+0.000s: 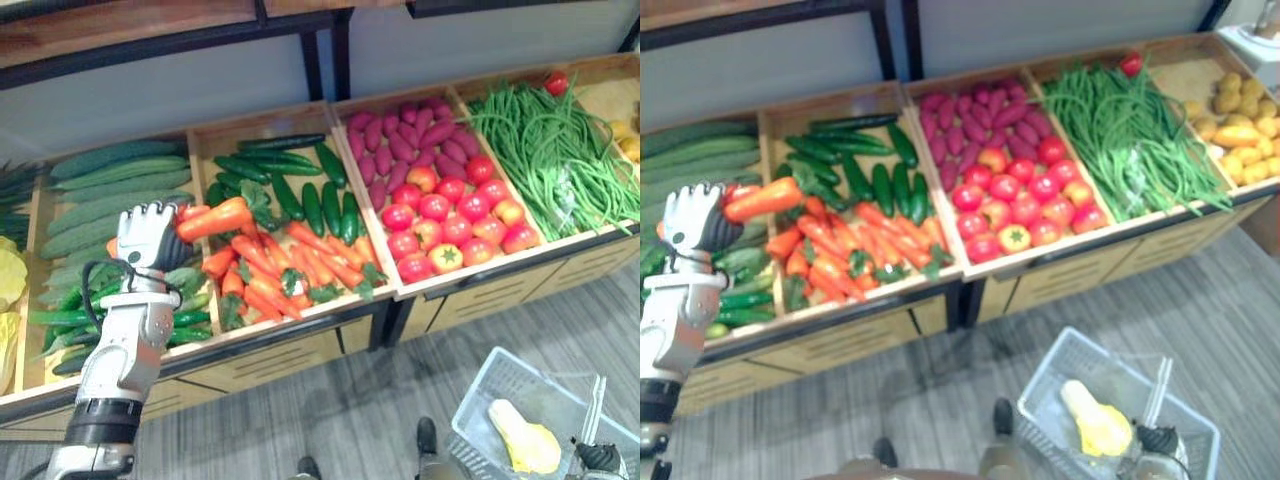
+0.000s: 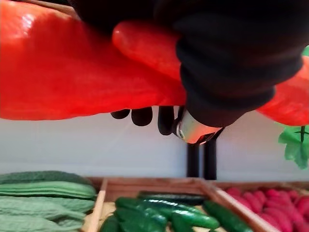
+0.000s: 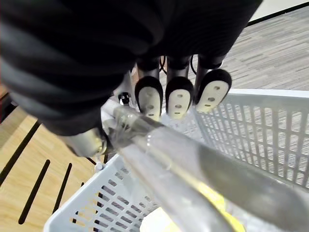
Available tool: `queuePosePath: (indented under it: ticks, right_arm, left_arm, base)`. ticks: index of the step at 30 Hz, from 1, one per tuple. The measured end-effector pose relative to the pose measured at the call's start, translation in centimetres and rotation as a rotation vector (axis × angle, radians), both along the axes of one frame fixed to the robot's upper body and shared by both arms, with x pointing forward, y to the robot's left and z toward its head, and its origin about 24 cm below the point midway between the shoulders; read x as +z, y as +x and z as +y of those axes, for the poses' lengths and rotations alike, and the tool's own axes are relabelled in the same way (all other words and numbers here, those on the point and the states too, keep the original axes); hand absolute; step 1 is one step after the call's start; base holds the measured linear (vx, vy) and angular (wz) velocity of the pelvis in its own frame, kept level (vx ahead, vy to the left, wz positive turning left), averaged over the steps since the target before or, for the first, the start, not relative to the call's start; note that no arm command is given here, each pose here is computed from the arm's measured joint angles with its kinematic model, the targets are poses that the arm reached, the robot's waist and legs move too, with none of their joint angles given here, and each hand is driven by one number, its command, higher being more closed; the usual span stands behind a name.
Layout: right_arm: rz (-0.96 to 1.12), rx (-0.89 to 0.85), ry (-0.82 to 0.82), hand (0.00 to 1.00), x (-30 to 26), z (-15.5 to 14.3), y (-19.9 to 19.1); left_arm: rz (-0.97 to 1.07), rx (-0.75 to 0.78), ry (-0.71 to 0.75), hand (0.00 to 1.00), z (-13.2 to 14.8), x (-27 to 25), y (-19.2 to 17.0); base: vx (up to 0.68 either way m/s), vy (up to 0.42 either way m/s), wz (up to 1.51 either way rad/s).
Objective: Pick vegetable in the basket
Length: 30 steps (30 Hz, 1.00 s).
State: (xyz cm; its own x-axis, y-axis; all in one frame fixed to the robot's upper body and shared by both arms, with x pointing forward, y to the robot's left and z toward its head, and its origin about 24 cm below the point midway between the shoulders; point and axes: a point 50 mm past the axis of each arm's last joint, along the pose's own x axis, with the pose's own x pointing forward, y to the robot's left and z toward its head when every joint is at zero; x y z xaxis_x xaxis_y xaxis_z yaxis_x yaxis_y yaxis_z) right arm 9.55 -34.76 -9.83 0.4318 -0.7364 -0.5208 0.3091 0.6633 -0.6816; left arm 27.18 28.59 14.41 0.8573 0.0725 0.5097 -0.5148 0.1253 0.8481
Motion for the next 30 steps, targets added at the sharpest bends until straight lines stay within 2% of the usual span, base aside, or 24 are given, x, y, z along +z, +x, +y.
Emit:
queuePosePath:
  ticks: [7,13,19,24,30]
  right_arm:
    - [0.026,0.127,-0.092,1.0,2.2,-2.3,2.5]
    - [0.044,0.365,-0.222,1.0,4.9,-2.6,7.0]
    - [-0.07,0.747,-0.446,1.0,9.8,0.9,13.2]
    - [-0.181,0.98,-0.529,1.0,12.9,4.7,16.6]
    - [-0.325,1.226,-0.572,1.0,15.5,9.4,18.5]
  left_arm:
    - [-0.035,-0.271,-0.138,1.0,-4.4,-0.1,-1.6]
    - [0.083,-0.639,-0.23,1.0,-10.8,-1.4,-2.5]
    - [0.164,-0.957,-0.232,1.0,-16.5,-1.3,-2.9]
    - [0.222,-1.106,-0.176,1.0,-19.6,-1.4,-3.4]
    - [0.321,-1.173,-0.162,1.0,-21.2,-3.1,-3.8]
  base:
    - [0.0,0.005,-0.48]
    - [-0.03,0.016,-1.09]
    - [-0.06,0.084,-1.17]
    - [0.09,0.055,-0.76]
    - [0.08,0.012,-0.65]
